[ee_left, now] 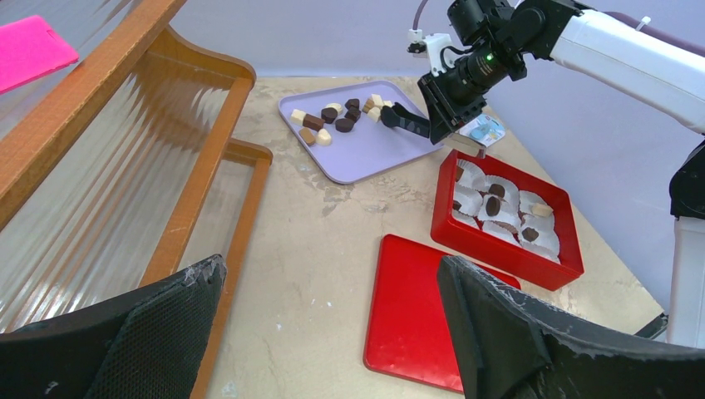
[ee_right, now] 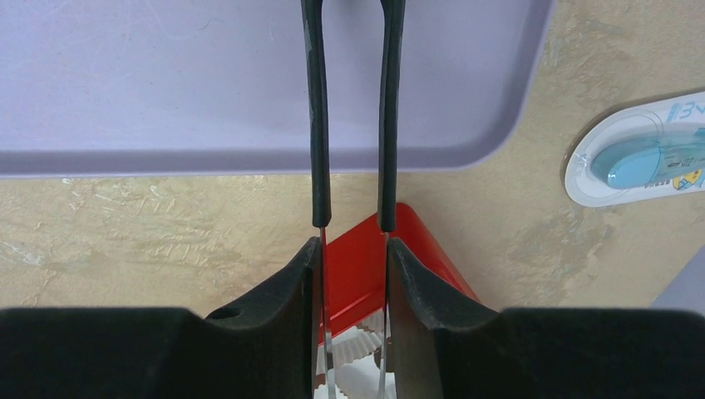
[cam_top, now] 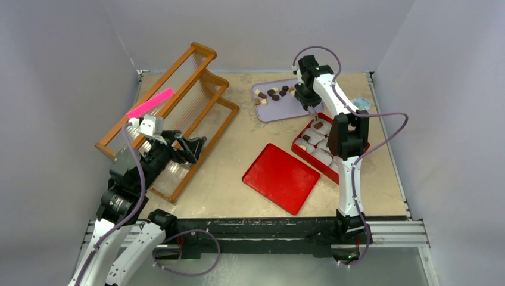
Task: Pack the chocolate
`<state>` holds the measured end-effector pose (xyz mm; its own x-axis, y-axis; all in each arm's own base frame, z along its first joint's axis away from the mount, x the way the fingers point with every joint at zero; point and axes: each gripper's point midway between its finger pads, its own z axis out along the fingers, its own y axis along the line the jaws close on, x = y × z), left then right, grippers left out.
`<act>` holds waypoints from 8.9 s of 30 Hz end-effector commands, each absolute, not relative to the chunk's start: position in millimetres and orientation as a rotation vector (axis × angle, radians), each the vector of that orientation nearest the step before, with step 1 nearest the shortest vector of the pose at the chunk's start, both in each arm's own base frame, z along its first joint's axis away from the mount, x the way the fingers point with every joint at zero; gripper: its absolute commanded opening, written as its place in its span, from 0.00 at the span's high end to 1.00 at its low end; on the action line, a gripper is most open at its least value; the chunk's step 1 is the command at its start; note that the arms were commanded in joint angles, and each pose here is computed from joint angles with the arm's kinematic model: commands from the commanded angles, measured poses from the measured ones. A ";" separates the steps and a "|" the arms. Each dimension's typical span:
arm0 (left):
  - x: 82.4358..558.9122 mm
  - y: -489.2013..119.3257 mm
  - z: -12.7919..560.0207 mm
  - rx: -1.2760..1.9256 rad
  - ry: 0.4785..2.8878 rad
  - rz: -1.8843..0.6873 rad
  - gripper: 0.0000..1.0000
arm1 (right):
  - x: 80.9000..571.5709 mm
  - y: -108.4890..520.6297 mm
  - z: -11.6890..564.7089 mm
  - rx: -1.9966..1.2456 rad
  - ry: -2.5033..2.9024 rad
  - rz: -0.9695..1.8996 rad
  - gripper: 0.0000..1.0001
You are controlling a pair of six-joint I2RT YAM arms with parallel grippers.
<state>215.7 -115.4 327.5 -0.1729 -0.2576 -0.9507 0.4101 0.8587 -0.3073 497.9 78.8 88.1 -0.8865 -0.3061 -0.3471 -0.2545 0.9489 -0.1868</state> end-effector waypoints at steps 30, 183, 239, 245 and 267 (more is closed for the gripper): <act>215.6 -115.2 330.5 0.135 1.629 -0.583 0.03 | 479.8 94.7 143.4 -0.439 2.598 -0.223 0.72; 214.7 -116.0 329.2 0.139 1.633 -0.581 0.03 | 532.9 70.0 102.2 -0.231 2.628 -0.109 0.62; 214.5 -116.6 329.3 0.141 1.632 -0.585 0.03 | 503.6 62.4 157.8 -0.183 2.564 -0.086 0.77; 214.1 -116.4 329.9 0.140 1.630 -0.585 0.02 | 479.4 60.6 178.1 -0.099 2.544 -0.064 0.77; 213.3 -116.1 331.0 0.140 1.626 -0.586 0.03 | 493.8 89.7 134.1 -0.059 2.655 0.035 0.64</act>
